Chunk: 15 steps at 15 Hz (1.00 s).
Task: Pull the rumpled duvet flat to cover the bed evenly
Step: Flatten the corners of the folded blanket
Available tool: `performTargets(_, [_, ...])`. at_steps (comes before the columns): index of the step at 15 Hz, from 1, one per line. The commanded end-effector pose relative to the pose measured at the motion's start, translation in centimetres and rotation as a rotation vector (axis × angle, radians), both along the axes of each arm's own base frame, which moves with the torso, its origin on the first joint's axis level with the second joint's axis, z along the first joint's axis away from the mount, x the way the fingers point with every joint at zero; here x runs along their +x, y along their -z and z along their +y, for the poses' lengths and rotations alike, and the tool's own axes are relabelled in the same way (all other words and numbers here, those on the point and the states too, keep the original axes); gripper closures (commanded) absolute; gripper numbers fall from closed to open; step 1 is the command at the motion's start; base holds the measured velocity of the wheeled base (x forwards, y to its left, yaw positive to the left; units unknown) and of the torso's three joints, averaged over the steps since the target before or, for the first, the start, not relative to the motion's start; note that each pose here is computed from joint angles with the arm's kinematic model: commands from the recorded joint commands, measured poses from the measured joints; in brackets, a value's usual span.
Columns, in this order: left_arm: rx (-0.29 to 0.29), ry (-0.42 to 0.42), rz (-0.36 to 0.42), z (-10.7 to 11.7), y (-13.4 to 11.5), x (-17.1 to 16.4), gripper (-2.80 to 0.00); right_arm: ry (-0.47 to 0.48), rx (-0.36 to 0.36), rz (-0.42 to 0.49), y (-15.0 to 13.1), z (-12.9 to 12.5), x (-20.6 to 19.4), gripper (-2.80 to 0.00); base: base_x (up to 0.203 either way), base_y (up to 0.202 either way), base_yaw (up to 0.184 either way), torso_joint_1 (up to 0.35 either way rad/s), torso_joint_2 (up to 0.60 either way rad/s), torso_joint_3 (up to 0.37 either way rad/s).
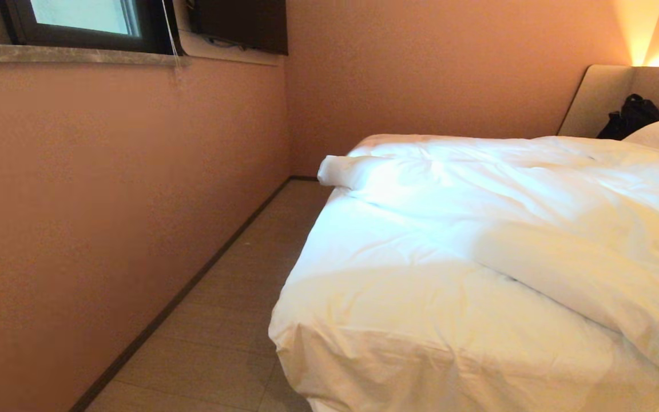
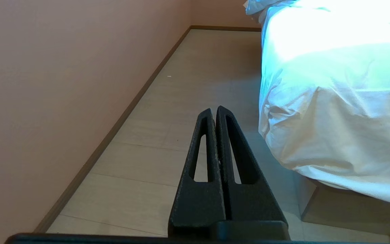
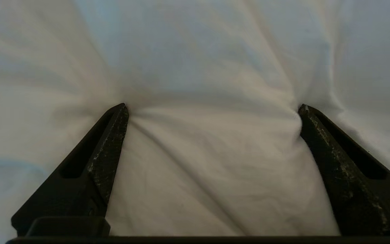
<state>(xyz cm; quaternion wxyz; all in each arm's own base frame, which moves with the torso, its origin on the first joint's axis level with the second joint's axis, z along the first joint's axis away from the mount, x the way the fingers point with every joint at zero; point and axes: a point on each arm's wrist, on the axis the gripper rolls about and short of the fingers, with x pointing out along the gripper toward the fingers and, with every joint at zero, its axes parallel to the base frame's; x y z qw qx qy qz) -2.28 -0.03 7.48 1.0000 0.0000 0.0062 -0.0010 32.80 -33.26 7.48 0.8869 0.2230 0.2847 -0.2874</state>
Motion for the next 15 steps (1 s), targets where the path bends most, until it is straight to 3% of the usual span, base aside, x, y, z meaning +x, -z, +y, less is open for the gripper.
performTargets(1, [0.000,-0.002,0.000,0.0,0.0,0.0,0.00,-0.121,0.163,-0.118,-0.1,0.7,0.1,-2.80,0.000,0.000,0.000,0.000,0.00,0.000])
performTargets(4, [0.000,-0.001,0.000,0.0,0.0,0.0,0.00,-0.272,0.326,-0.213,-1.1,2.0,-0.5,-2.80,0.000,0.000,0.000,0.000,0.00,0.000])
performTargets(6, [0.000,0.000,0.000,0.0,0.0,0.0,0.00,-0.349,0.386,-0.230,-1.9,3.1,-0.7,-2.80,0.000,0.000,0.000,0.000,0.00,0.000])
performTargets(12, [0.000,0.000,0.000,0.0,0.0,0.0,0.00,-0.439,0.374,-0.244,-3.1,4.7,-1.0,-2.80,0.000,0.000,0.000,0.000,0.00,0.000])
performTargets(13, [0.000,-0.001,0.000,0.0,0.0,0.0,0.00,-0.442,0.373,-0.244,-3.1,4.8,-1.0,0.00,0.000,0.000,0.000,0.000,0.00,0.000])
performTargets(15, [0.000,0.000,0.000,0.0,0.0,0.0,0.00,-0.466,0.361,-0.243,-3.7,5.6,-0.9,0.00,0.000,0.000,0.000,0.000,0.00,0.000])
